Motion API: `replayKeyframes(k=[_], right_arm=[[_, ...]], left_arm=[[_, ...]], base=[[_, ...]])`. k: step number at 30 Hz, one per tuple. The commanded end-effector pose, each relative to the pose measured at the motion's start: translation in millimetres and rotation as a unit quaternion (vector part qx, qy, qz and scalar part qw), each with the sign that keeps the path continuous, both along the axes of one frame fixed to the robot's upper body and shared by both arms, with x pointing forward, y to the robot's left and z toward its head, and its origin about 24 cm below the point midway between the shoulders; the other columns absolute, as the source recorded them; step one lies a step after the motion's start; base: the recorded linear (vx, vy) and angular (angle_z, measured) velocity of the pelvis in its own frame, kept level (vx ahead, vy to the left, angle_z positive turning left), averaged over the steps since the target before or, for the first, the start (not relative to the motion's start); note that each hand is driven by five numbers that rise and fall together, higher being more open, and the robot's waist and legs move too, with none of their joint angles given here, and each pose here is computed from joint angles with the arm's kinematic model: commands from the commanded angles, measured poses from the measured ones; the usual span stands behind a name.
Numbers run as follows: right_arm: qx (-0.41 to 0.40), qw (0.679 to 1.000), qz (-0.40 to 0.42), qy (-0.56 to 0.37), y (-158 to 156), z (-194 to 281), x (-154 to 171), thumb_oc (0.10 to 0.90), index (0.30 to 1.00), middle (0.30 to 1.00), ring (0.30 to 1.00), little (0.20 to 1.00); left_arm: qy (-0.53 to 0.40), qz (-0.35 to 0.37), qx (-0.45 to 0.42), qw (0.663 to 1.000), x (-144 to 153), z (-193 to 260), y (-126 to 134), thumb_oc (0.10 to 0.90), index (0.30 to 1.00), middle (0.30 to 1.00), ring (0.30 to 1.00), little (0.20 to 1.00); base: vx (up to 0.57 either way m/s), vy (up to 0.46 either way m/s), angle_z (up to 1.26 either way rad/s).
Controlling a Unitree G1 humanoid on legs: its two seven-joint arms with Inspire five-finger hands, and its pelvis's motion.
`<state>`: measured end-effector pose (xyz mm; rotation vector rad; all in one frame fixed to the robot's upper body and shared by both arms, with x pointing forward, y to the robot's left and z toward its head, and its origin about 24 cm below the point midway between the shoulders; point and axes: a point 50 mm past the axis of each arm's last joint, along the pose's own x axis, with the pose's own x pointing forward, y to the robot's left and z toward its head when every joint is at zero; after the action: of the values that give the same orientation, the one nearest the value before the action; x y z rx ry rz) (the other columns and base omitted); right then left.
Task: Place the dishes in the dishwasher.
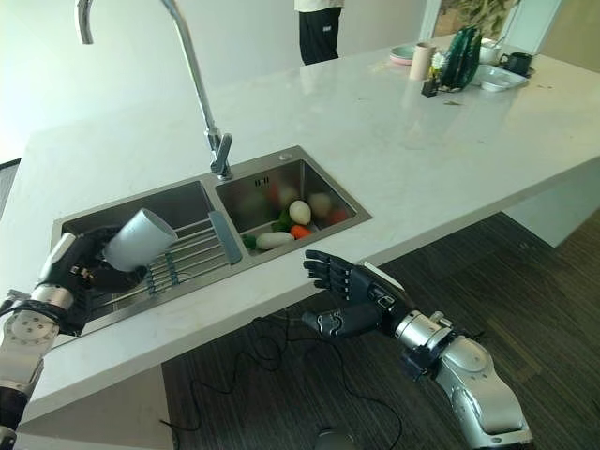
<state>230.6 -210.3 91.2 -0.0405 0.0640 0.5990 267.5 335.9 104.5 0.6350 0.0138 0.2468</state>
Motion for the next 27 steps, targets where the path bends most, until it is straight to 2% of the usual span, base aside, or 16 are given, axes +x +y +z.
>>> replayKeyframes(k=[1, 6, 11, 17, 27], right_arm=[[0.020, 0.989, 0.007, -0.146, 10, 50, 2, 0.800, 0.900, 0.900, 0.900, 0.900], [0.036, 0.987, -0.006, -0.157, 13, 49, -2, 0.800, 0.900, 0.900, 0.900, 0.900], [0.049, 0.983, -0.024, -0.174, 7, 51, -12, 0.800, 0.900, 0.900, 0.900, 0.900], [0.076, 0.971, -0.040, -0.221, 10, 65, -18, 0.800, 0.900, 0.900, 0.900, 0.900], [0.069, 0.958, -0.059, -0.271, 5, 84, -20, 0.800, 0.900, 0.900, 0.900, 0.900]], left_arm=[[-0.253, 0.007, -0.012, 0.967, 4, 86, -5, 0.400, 0.300, 0.300, 0.300, 0.300], [-0.302, 0.010, -0.030, 0.953, -16, 85, -14, 0.400, 0.300, 0.300, 0.300, 0.300], [-0.332, 0.010, -0.046, 0.942, -49, 81, -17, 0.400, 0.300, 0.300, 0.300, 0.300], [-0.353, -0.030, -0.106, 0.929, -75, 76, -38, 0.400, 0.300, 0.300, 0.300, 0.300], [-0.367, -0.068, -0.171, 0.912, -83, 72, -54, 0.400, 0.300, 0.300, 0.300, 0.300]], base=[[0.00, -0.030, 0.12], [0.00, -0.059, 0.10], [0.00, -0.078, 0.07], [-0.02, -0.199, 0.35], [-0.06, -0.146, 0.47]])
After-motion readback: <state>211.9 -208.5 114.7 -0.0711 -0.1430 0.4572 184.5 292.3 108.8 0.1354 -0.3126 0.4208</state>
